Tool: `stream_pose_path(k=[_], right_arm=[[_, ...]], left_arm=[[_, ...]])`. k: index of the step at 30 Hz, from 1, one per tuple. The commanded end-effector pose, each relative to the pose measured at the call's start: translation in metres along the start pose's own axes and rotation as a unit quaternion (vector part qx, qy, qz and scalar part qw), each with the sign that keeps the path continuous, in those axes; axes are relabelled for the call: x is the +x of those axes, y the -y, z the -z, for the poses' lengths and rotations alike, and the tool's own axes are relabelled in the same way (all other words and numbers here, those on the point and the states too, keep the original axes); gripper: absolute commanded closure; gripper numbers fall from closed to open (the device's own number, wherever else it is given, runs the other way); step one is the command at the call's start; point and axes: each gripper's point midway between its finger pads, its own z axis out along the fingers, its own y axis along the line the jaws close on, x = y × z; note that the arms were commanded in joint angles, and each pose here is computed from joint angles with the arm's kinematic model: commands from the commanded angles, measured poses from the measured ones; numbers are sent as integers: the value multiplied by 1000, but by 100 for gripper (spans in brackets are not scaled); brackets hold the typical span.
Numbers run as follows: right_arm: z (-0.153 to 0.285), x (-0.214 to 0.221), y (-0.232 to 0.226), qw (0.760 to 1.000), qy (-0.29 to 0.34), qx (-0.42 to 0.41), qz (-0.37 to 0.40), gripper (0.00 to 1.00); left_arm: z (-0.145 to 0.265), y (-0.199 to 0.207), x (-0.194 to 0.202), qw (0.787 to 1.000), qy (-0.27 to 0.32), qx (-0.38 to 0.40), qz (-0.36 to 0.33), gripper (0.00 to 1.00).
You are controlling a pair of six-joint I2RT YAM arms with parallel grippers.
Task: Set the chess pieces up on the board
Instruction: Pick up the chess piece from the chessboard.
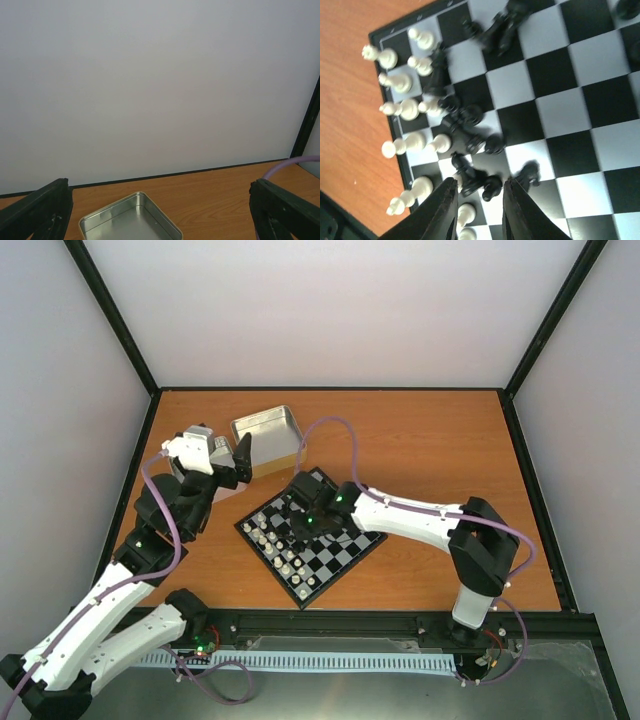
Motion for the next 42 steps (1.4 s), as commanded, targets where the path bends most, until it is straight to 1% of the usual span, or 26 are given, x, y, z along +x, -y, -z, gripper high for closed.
stream_pose_path(k=[1, 4, 8, 22, 25, 30, 32, 34, 42], right_arm=[[-12, 24, -14, 999, -37, -8, 37, 75], [-18, 34, -15, 997, -53, -4, 47, 77], [-26, 42, -7, 996, -68, 11, 52, 77], [-44, 53, -4, 994, -92, 15, 53, 79], [-46, 55, -3, 994, -95, 18, 52, 79], [-47, 56, -3, 994, -94, 17, 52, 87], [-46, 54, -3, 995, -90, 15, 52, 91], [-43, 51, -4, 995, -81, 13, 51, 94], [-8, 26, -8, 999, -8, 0, 36, 96]], left_arm=[[6, -8, -15, 999, 29, -20, 8, 2], [9, -14, -17, 999, 34, -34, 13, 2], [12, -19, -19, 998, 40, -47, 18, 3], [11, -19, -17, 998, 38, -47, 15, 2], [10, -19, -18, 998, 39, -48, 16, 1], [10, -19, -17, 998, 37, -48, 15, 0], [10, -19, -17, 998, 37, -47, 15, 1], [10, -19, -17, 998, 37, -47, 15, 0], [11, -17, -19, 998, 40, -40, 18, 0]])
